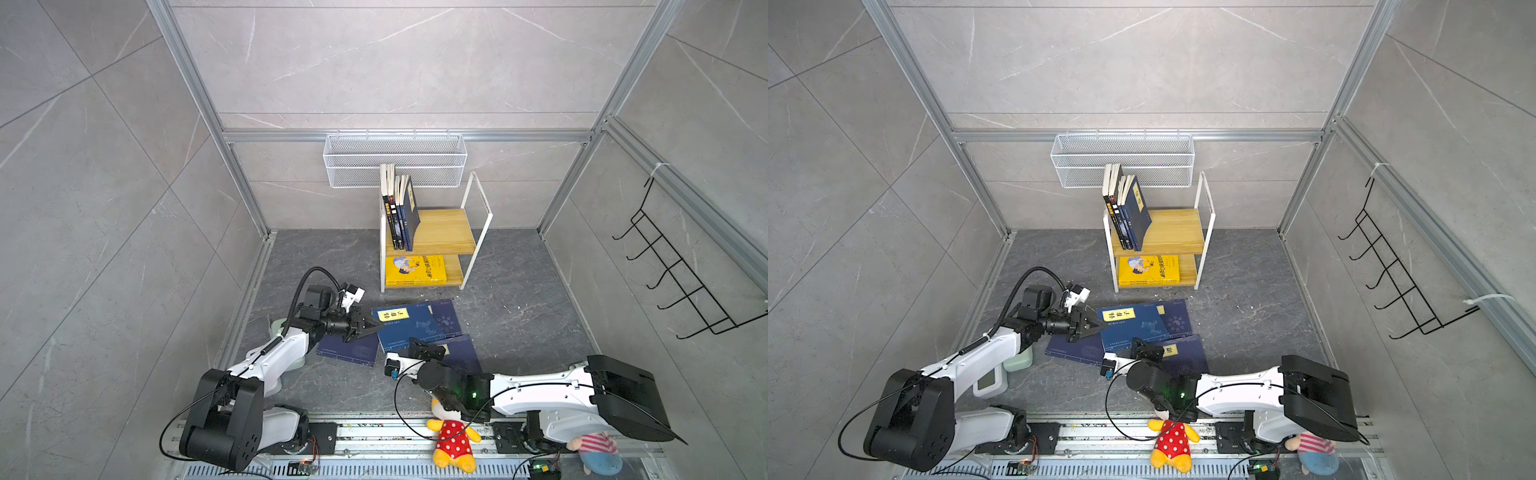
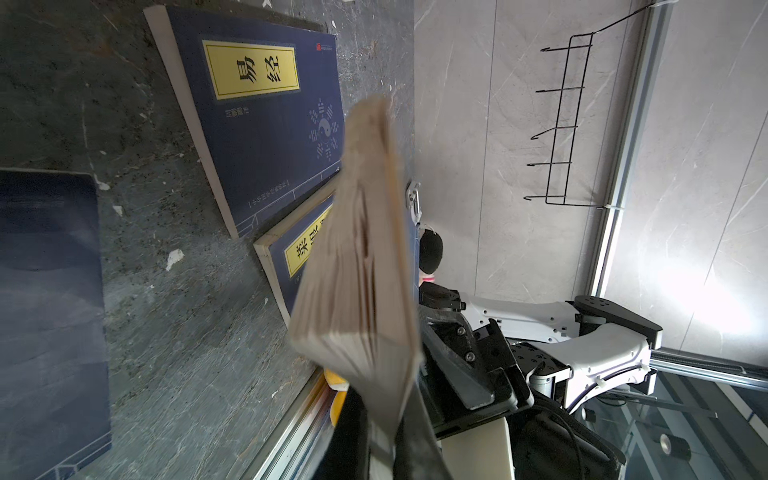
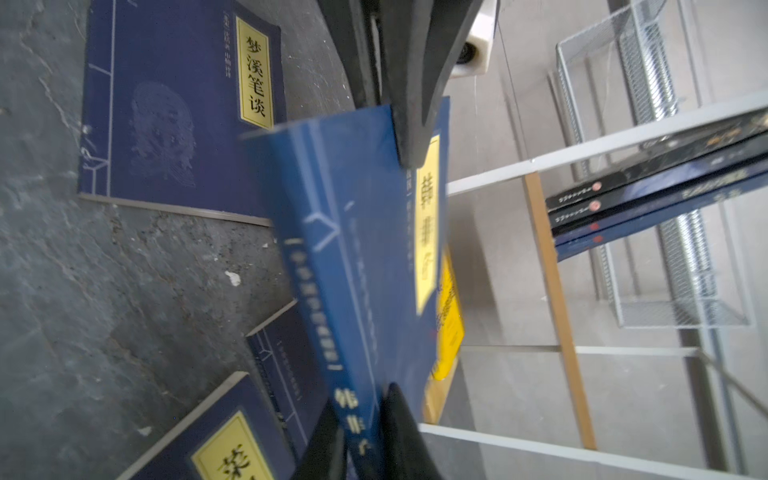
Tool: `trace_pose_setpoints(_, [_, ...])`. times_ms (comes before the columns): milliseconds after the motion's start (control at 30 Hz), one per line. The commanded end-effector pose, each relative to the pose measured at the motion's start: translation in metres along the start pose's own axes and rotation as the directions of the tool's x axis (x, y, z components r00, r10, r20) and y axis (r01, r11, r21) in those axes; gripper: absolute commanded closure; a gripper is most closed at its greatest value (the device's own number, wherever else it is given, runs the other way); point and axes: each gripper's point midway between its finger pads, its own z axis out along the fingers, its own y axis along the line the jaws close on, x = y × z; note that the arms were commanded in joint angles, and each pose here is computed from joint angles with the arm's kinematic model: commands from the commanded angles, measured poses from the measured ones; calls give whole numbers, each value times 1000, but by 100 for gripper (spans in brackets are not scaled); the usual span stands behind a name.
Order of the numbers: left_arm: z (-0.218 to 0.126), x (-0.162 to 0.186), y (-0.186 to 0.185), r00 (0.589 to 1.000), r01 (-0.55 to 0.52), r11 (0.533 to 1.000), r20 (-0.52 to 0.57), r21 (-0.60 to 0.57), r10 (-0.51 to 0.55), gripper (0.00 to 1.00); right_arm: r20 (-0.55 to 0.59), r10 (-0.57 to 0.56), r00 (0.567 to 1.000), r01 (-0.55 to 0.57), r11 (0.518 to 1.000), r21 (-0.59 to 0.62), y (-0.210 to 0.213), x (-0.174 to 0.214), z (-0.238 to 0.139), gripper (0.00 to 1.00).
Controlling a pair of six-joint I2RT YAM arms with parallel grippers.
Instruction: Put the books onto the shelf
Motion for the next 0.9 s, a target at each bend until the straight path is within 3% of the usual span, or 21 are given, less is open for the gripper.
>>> trace_pose_setpoints(0, [-5, 3, -20, 998, -59, 997, -21, 51, 60, 99, 4, 14, 1000, -15, 995, 102, -23, -7, -1, 100])
trace_pose_setpoints(33, [-6, 1, -20, 998, -59, 997, -15, 45, 60, 87, 14, 15, 1000, -17, 995, 98, -24, -8, -3, 100])
trace_pose_setpoints(200, [-19, -7, -15, 994, -92, 996, 53, 14, 92, 50, 30, 14, 999, -17, 993, 114, -32, -4, -7, 100])
trace_pose_setpoints(267, [-30, -13, -16, 989, -110, 994, 99, -8, 110, 40, 17, -5, 1000, 3, 994, 113, -33, -2, -8, 100])
trace_pose_setpoints(400, [-54, -24, -8, 965, -161, 983, 195, -90, 176, 36, -36, 22, 999, -17, 990, 142, -46, 19, -2, 100])
trace_pose_setpoints(533, [-90, -37, -2, 916, -178, 962, 321, -208, 239, 22, -92, 39, 995, -24, 988, 154, -65, 36, -1, 100])
trace_pose_setpoints(633, [-112, -44, 5, 869, -196, 934, 389, -299, 307, 17, -139, 77, 987, -50, 982, 183, -85, 54, 5, 100])
trace_pose_setpoints(867, [-143, -50, 3, 781, -277, 848, 409, -451, 472, 9, -219, 39, 975, 2, 983, 184, -117, 70, 22, 100])
